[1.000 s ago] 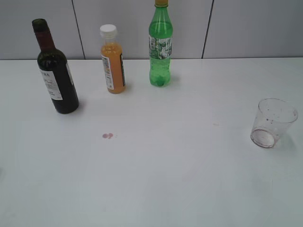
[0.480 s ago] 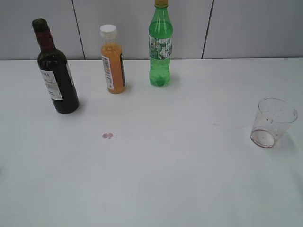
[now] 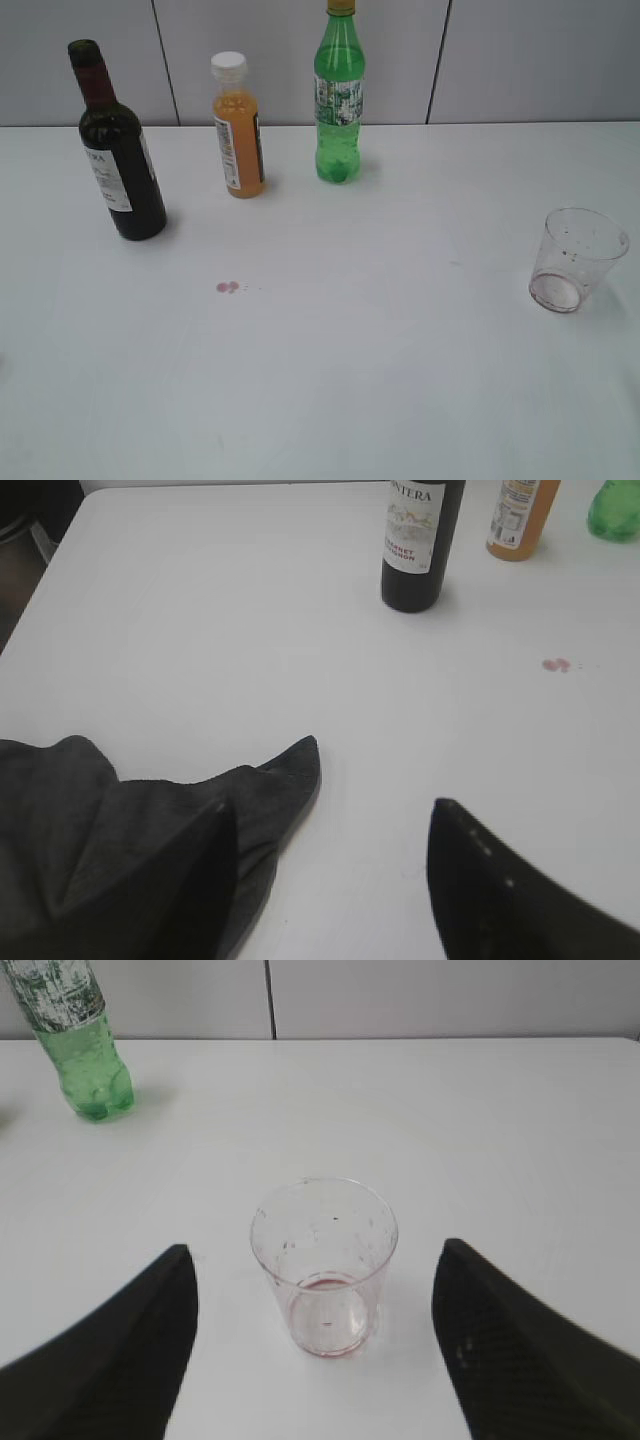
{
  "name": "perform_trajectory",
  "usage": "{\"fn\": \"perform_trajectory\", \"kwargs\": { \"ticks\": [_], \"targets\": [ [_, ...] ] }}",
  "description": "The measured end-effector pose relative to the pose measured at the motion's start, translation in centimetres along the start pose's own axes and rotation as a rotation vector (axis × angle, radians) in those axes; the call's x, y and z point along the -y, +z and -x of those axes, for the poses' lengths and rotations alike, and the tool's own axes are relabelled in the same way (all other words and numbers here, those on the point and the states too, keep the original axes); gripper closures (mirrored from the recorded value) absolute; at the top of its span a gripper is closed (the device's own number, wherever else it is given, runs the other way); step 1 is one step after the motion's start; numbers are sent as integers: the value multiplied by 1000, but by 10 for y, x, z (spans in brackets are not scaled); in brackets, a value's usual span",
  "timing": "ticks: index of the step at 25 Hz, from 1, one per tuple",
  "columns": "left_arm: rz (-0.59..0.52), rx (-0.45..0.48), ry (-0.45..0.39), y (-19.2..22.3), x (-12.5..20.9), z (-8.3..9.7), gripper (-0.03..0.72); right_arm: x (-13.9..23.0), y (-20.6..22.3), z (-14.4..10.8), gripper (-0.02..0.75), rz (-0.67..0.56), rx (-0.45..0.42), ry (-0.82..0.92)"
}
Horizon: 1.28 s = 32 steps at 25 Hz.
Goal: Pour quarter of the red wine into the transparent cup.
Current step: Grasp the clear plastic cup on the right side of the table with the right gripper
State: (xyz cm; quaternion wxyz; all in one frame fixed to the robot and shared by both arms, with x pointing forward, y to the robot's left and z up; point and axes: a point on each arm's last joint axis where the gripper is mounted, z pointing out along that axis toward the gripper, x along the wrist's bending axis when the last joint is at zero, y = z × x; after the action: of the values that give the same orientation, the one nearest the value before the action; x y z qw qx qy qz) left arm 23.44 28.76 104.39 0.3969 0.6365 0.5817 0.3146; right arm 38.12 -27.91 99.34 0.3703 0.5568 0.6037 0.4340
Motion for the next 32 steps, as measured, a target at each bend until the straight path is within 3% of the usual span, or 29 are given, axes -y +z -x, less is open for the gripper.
{"fn": "perform_trajectory", "kwargs": {
  "ticks": [9, 18, 22, 27, 32],
  "targets": [
    [0, 0, 0, 0, 0, 0, 231, 18, 0, 3, 151, 12, 24, 33],
    [0, 0, 0, 0, 0, 0, 231, 36, 24, -6, 151, -108, -15, -33],
    [0, 0, 0, 0, 0, 0, 231, 41, 27, -4, 143, -43, 2, -32],
    [0, 0, 0, 0, 0, 0, 231, 48, 22, -6, 72, 5, -37, -51],
    [0, 0, 0, 0, 0, 0, 231, 50, 19, -6, 65, 38, -44, -49]
  ]
}}
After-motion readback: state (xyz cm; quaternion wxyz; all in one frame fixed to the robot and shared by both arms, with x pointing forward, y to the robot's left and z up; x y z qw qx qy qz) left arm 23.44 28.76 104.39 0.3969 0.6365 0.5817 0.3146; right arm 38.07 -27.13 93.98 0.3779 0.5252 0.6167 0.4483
